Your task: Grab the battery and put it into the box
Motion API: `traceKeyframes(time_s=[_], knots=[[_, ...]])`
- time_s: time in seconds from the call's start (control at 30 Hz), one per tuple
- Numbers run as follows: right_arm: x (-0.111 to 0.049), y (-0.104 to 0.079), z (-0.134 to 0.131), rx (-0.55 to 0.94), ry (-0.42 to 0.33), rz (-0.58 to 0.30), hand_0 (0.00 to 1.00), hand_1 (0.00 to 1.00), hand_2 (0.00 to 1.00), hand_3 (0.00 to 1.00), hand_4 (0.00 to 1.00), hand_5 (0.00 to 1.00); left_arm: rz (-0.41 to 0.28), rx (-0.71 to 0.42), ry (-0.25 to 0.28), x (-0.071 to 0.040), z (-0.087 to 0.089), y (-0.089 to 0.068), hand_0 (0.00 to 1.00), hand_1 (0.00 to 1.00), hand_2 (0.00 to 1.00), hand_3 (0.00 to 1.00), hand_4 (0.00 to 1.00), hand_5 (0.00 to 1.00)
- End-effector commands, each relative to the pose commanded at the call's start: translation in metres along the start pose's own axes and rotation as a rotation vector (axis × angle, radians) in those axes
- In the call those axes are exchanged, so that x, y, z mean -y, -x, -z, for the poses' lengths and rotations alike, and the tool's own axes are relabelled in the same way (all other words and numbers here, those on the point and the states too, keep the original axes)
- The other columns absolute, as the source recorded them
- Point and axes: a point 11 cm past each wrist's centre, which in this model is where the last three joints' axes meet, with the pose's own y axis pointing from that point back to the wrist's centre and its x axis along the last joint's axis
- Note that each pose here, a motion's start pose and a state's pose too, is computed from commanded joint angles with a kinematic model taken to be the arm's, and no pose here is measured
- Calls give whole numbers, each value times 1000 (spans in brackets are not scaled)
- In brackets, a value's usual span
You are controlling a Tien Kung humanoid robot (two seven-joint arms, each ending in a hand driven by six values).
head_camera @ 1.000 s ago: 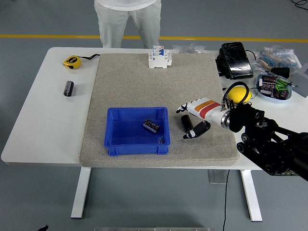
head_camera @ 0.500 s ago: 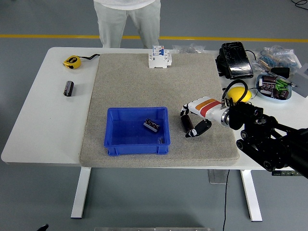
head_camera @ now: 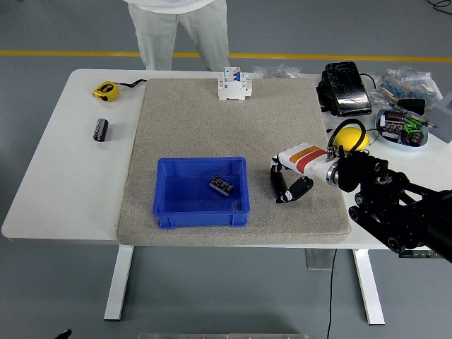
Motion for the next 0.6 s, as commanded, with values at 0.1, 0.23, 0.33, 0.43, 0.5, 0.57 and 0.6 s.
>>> traceKeyframes(time_s=[0.1, 0.23, 0.33, 0.43, 0.5, 0.57, 0.6], knots=[[0, -2, -1, -1, 2, -6, 411, 470, 500, 520, 899, 290, 0, 0, 0, 0, 0, 0, 692, 650, 757, 689, 699, 528], [-1, -3, -3, -1, 8, -8, 378, 458, 488, 507, 881, 273, 0, 1, 0, 0, 0, 0, 692, 651, 757, 690, 700, 529], [-1, -4, -4, -1, 11, -8, 378, 458, 488, 507, 881, 273, 0, 0, -1, 0, 1, 0, 692, 651, 757, 690, 700, 529], [-2, -7, -5, -2, 12, -14, 357, 452, 486, 504, 878, 273, -1, 1, -2, 0, 1, -1, 693, 651, 757, 689, 700, 529], [-2, -10, -7, 0, 13, -22, 357, 452, 486, 504, 878, 273, -1, 0, -3, 0, 2, -1, 693, 651, 757, 689, 700, 529], [-3, -14, -8, 4, 16, -34, 357, 452, 486, 504, 878, 273, -1, 0, -4, 0, 2, -1, 693, 651, 757, 689, 700, 529], [-3, -16, -8, 5, 17, -40, 357, 452, 486, 504, 878, 273, -2, 0, -5, 0, 3, -1, 693, 651, 757, 689, 700, 529]])
